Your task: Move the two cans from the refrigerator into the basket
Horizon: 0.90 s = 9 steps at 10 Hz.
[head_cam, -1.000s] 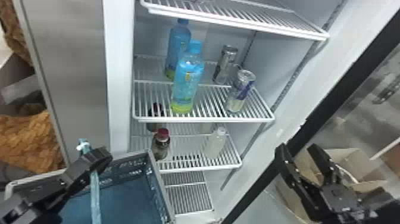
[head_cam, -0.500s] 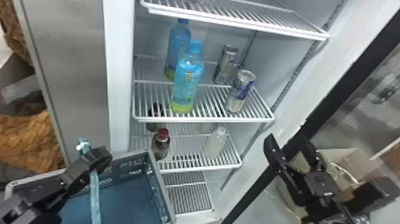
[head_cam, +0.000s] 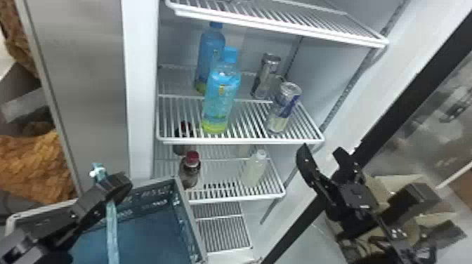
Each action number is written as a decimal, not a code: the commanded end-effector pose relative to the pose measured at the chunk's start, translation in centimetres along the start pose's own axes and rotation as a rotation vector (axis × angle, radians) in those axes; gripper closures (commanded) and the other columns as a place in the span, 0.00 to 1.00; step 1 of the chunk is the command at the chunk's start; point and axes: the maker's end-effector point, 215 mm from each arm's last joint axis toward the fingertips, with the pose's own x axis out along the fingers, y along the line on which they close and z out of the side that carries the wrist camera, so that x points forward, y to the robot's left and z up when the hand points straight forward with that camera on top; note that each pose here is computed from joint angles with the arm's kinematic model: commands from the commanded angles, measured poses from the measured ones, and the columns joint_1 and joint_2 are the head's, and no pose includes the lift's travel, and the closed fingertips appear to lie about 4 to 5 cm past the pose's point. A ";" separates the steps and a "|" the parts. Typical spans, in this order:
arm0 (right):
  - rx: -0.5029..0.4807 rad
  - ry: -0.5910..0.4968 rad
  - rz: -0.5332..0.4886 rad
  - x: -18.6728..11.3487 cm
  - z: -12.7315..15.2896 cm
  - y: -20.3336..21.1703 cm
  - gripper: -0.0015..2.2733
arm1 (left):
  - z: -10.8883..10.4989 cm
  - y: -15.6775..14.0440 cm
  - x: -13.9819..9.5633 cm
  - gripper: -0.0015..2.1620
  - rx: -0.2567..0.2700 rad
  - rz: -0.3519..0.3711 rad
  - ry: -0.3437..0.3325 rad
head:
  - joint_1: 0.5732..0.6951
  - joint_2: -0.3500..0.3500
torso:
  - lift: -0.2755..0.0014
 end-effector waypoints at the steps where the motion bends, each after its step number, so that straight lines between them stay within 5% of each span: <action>1: 0.017 -0.001 0.011 1.7 -0.7 0.5 0.09 | 0.0 -0.1 0.1 0.56 -0.002 -0.004 -0.002 | 1.00 0.00 | 0.87; 9: 0.012 0.000 0.023 9.5 -1.4 1.2 0.09 | -0.3 -0.1 0.3 0.56 -0.007 -0.004 0.004 | 1.00 0.04 | 0.87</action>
